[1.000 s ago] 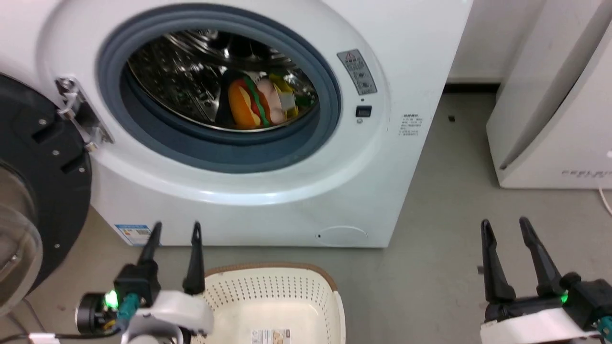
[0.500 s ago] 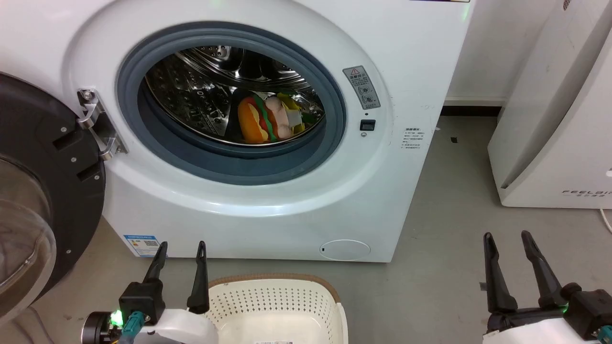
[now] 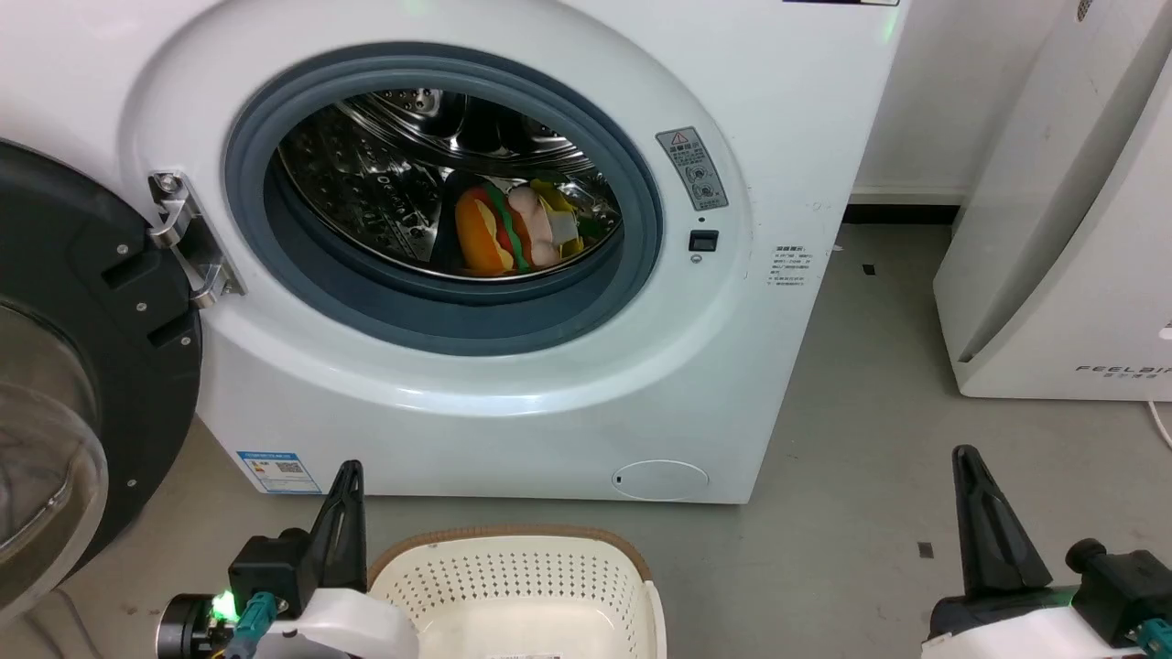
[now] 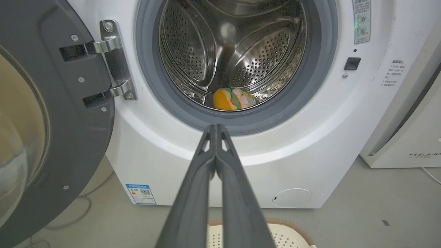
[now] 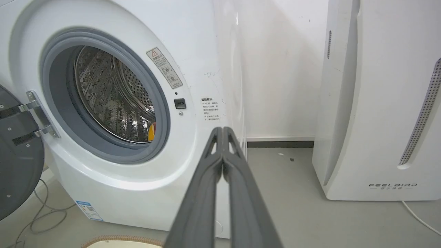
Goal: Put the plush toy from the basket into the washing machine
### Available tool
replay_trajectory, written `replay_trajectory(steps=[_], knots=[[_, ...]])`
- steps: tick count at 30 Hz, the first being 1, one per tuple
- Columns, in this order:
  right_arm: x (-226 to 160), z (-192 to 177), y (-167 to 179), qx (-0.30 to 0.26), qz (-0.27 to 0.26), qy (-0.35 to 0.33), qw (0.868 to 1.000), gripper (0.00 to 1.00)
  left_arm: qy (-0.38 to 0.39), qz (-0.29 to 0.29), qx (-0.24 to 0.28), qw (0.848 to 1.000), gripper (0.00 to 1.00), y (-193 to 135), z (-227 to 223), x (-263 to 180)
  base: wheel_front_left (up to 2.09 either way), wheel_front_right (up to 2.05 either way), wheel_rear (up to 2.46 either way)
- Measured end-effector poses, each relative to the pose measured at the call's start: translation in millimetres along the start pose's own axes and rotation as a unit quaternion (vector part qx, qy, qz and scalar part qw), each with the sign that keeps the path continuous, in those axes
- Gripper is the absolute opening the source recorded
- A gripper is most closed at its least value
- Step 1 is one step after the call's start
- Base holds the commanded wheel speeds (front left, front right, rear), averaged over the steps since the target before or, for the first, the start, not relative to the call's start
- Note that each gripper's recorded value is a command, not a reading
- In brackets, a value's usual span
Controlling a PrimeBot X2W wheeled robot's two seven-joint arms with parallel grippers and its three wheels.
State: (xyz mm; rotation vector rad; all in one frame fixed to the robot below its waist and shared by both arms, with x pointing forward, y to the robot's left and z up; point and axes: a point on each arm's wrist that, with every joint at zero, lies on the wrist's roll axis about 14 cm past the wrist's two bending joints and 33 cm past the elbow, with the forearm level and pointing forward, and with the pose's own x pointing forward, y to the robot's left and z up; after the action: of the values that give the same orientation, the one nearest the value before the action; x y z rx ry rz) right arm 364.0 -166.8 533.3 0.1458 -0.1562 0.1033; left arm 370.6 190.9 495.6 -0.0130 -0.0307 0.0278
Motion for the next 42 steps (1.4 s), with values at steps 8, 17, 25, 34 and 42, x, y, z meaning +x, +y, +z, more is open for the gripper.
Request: replay_trajectory(steps=[8,17,25,34,42], knots=[[-0.4,-1.9,0.5,-0.010,0.002,0.008,1.000,0.00,0.000,-0.002,0.001,1.000,0.00,-1.1,3.0,1.2,0.00,0.00,0.00],[-0.5,-3.3,0.8,-0.015,0.003,0.016,1.000,0.00,-0.001,-0.004,0.004,1.000,0.00,-2.5,6.5,2.4,0.00,0.00,0.00],[-0.6,-5.1,1.2,-0.019,0.004,0.025,0.999,0.00,-0.001,-0.006,0.005,1.000,0.00,-3.8,10.3,3.7,0.00,0.00,0.00],[0.2,-5.2,1.8,-0.026,0.006,0.030,0.999,0.00,-0.001,-0.008,0.008,1.000,0.00,-5.2,13.3,4.7,0.00,0.00,0.00],[0.0,-6.8,2.0,-0.032,0.006,0.038,0.999,0.00,-0.001,-0.010,0.009,1.000,0.00,-6.3,16.3,5.5,0.00,0.00,0.00]])
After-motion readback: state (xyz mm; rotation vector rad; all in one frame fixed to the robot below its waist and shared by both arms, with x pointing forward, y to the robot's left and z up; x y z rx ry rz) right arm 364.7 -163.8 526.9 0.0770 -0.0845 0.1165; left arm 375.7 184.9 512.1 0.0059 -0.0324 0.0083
